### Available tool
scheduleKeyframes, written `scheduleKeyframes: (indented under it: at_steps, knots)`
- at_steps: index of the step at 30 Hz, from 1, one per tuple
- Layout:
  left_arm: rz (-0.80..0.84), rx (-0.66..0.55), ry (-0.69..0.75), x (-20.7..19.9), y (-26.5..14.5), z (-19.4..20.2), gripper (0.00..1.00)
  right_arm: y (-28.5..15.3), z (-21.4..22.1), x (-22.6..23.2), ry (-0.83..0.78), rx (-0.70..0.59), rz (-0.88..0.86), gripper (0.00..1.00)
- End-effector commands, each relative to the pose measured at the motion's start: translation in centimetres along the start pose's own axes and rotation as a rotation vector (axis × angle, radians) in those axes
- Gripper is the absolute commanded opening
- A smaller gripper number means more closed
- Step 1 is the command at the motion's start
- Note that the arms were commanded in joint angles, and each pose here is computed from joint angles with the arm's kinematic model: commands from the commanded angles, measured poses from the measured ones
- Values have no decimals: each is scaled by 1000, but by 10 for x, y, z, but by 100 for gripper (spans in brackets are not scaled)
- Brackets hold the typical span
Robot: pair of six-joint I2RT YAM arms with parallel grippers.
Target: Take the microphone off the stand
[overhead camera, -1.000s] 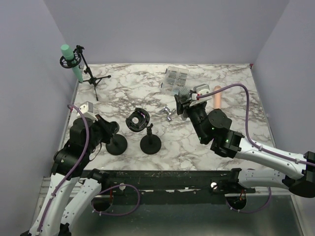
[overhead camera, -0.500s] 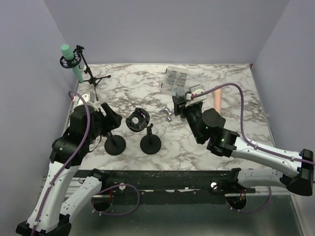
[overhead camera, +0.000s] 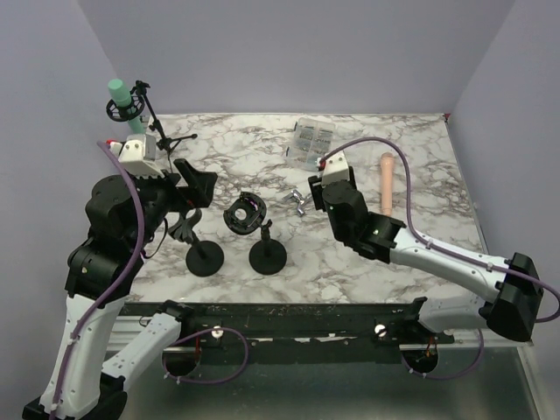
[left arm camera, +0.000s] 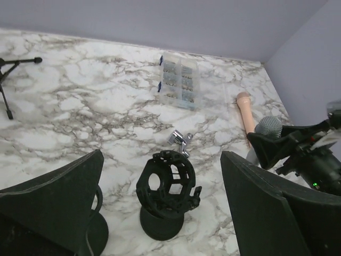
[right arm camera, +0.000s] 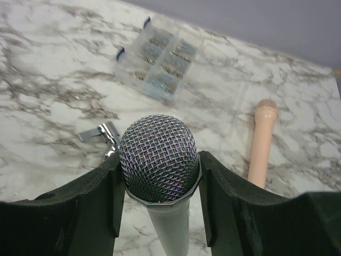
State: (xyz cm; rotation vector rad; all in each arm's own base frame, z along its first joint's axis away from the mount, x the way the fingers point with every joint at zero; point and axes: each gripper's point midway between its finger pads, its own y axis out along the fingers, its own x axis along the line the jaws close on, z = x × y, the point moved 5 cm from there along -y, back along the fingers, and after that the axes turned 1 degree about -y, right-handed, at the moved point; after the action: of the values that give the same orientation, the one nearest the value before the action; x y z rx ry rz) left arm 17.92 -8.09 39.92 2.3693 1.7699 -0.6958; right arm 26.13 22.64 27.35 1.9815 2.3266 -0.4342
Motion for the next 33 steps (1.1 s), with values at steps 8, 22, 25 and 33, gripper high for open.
scheduleKeyframes:
  at_steps: [8, 22, 25, 33]
  knots:
    - [45, -190, 237, 15, 0, 4, 98, 47, 74, -56, 21, 379, 228, 1]
    - [-30, -417, 250, 50, -26, 35, 99, 139, 115, -132, 131, 517, 405, 1]
    - [-31, -428, 256, 52, -30, 36, 98, 152, 126, -139, 136, 553, 420, 1]
    - [18, -416, 251, 46, -30, 39, 98, 153, 83, -140, 177, 478, 336, 1]
